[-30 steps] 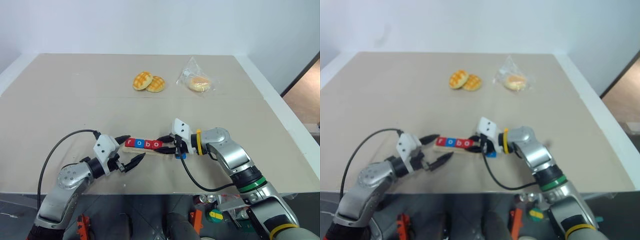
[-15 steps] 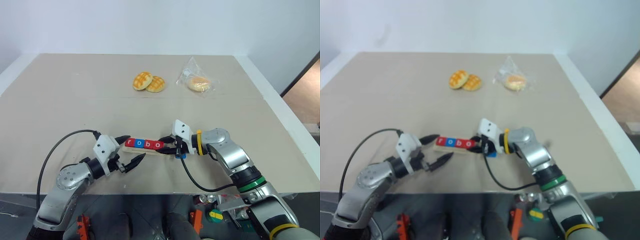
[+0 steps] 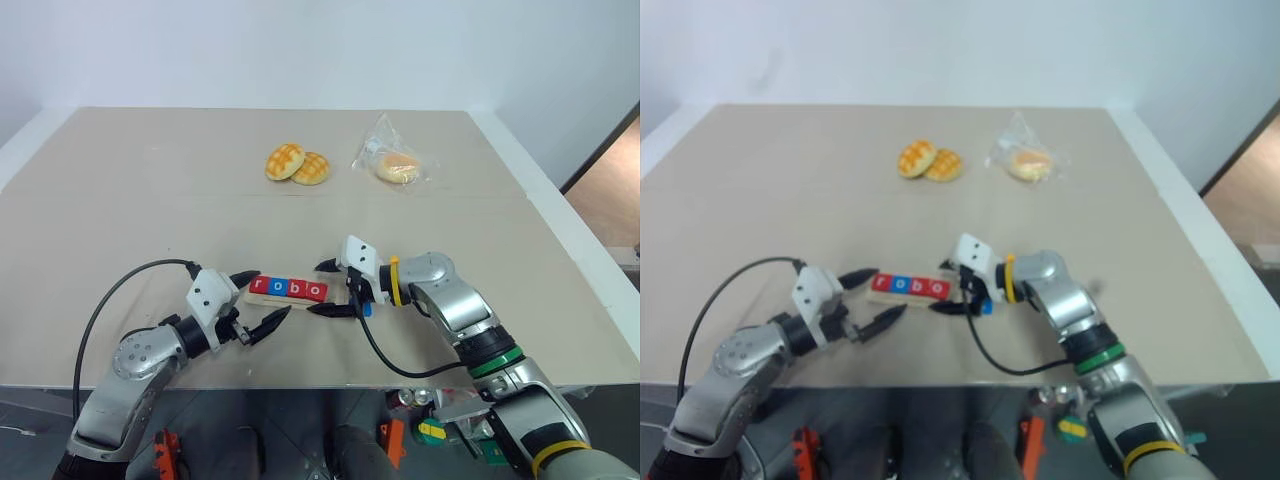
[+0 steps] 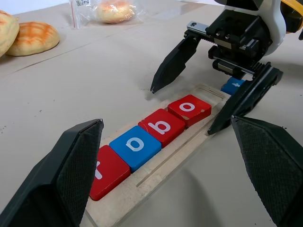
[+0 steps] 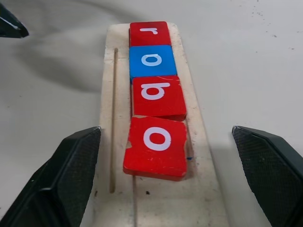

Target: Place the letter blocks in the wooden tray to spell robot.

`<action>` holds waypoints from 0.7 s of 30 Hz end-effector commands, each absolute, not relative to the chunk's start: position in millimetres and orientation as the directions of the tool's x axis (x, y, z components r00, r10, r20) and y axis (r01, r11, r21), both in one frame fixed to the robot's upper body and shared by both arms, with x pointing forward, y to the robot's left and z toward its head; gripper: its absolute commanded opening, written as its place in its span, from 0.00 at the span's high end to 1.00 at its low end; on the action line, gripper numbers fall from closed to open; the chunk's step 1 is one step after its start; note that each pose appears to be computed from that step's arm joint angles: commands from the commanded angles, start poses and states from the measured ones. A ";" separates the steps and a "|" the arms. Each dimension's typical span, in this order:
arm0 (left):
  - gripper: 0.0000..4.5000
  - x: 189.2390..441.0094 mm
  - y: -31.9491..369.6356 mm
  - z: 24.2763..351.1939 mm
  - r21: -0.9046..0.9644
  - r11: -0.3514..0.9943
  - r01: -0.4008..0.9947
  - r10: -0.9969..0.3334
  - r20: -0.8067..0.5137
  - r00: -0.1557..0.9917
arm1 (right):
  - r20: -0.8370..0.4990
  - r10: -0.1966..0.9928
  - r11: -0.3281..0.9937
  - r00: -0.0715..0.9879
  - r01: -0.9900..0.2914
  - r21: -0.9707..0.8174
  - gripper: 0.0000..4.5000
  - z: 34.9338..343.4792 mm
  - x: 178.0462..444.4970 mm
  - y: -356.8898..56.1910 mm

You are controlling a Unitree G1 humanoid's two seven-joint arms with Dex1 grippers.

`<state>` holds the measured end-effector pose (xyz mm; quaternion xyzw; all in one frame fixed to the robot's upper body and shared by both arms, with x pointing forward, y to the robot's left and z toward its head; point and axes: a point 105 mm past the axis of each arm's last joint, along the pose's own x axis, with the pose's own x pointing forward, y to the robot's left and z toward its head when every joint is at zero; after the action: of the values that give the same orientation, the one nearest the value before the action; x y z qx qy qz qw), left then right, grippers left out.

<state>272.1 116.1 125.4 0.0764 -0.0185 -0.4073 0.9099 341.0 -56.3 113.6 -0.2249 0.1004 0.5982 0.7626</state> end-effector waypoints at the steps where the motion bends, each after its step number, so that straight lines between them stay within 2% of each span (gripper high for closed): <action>1: 0.00 269.3 114.5 136.7 0.192 0.647 0.738 -0.752 0.002 0.659 | -0.336 0.884 0.242 0.326 -0.932 -0.268 0.02 142.9 351.6 -59.0; 5: 0.00 263.6 110.1 135.1 0.196 0.598 0.777 -0.791 -0.012 0.611 | -0.264 0.886 0.318 0.382 -0.913 -0.255 0.02 163.8 350.8 -69.9; 10: 0.00 261.1 108.1 134.6 0.183 0.560 0.808 -0.819 -0.024 0.573 | -0.227 0.881 0.365 0.416 -0.901 -0.236 0.02 173.1 326.7 -77.9; 11: 0.00 260.8 108.1 134.6 0.184 0.554 0.812 -0.823 -0.027 0.568 | -0.218 0.883 0.370 0.416 -0.902 -0.222 0.14 173.6 320.4 -77.1; 12: 0.00 260.9 108.3 134.6 0.181 0.550 0.815 -0.826 -0.028 0.564 | -0.214 0.889 0.364 0.405 -0.908 -0.206 0.19 171.9 311.0 -74.4; 16: 0.00 259.9 108.0 134.0 0.162 0.530 0.832 -0.840 -0.033 0.541 | -0.254 0.901 0.328 0.351 -0.936 -0.129 0.52 151.7 281.5 -60.8; 21: 0.00 259.2 105.1 135.0 0.144 0.512 0.847 -0.853 -0.035 0.521 | -0.275 0.874 0.380 0.400 -0.917 -0.123 0.89 131.9 283.4 -51.4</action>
<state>260.8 107.6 125.8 0.0686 -0.0060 -0.4803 0.8744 280.7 -54.1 124.0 -0.1181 0.1042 0.5517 0.8191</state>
